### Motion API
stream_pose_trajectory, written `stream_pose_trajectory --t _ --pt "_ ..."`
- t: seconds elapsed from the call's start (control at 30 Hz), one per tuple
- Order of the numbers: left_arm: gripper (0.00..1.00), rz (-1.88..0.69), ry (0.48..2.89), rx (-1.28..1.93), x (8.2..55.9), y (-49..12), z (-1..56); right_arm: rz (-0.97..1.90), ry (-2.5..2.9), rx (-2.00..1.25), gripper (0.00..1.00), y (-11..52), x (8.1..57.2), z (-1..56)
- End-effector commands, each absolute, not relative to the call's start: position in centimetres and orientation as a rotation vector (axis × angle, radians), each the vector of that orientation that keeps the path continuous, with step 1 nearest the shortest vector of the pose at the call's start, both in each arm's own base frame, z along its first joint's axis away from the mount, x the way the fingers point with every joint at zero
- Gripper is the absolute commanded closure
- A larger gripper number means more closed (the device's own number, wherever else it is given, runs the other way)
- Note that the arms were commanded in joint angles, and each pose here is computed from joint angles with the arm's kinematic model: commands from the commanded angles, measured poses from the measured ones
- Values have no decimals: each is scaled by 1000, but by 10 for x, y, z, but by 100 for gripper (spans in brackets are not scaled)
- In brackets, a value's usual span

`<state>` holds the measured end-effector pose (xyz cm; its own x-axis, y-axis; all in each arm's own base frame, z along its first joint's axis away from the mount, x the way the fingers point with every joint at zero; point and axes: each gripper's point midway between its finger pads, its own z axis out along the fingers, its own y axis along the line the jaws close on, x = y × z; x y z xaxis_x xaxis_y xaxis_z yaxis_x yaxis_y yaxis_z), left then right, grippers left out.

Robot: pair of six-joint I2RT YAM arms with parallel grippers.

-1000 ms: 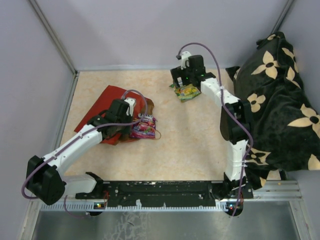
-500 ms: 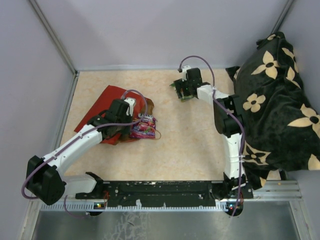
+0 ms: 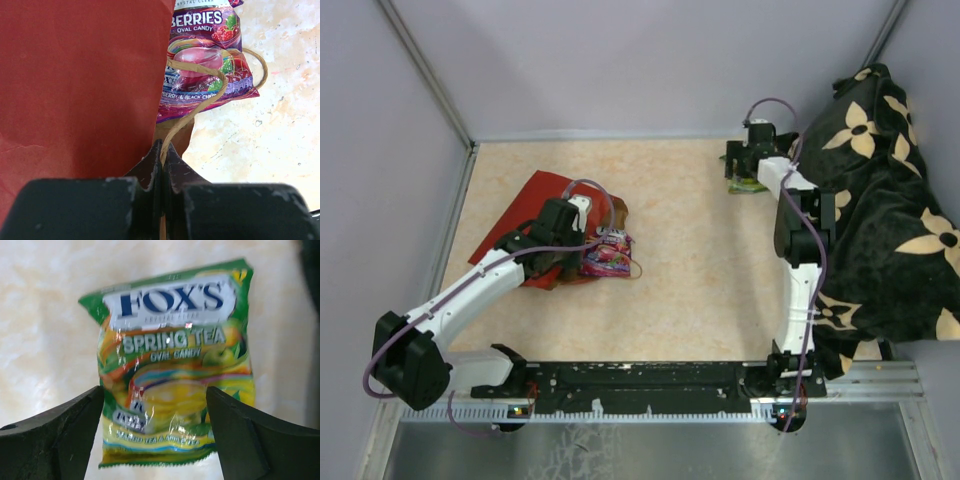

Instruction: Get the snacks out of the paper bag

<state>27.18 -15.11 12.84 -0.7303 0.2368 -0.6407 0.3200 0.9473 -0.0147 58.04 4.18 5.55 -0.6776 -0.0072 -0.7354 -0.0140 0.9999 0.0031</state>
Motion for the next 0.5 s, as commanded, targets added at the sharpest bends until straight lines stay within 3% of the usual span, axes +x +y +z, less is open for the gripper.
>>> stream_pose_trajectory --t 0.0,0.27,0.47 --pt "98 -157 2397 379 276 -150 140 8 2274 10 16 23 609 81" --pt "98 -114 2375 372 282 -145 152 39 2218 -121 14 32 657 97" --pt "97 -91 2364 353 283 -142 154 42 2142 -35 14 32 638 153"
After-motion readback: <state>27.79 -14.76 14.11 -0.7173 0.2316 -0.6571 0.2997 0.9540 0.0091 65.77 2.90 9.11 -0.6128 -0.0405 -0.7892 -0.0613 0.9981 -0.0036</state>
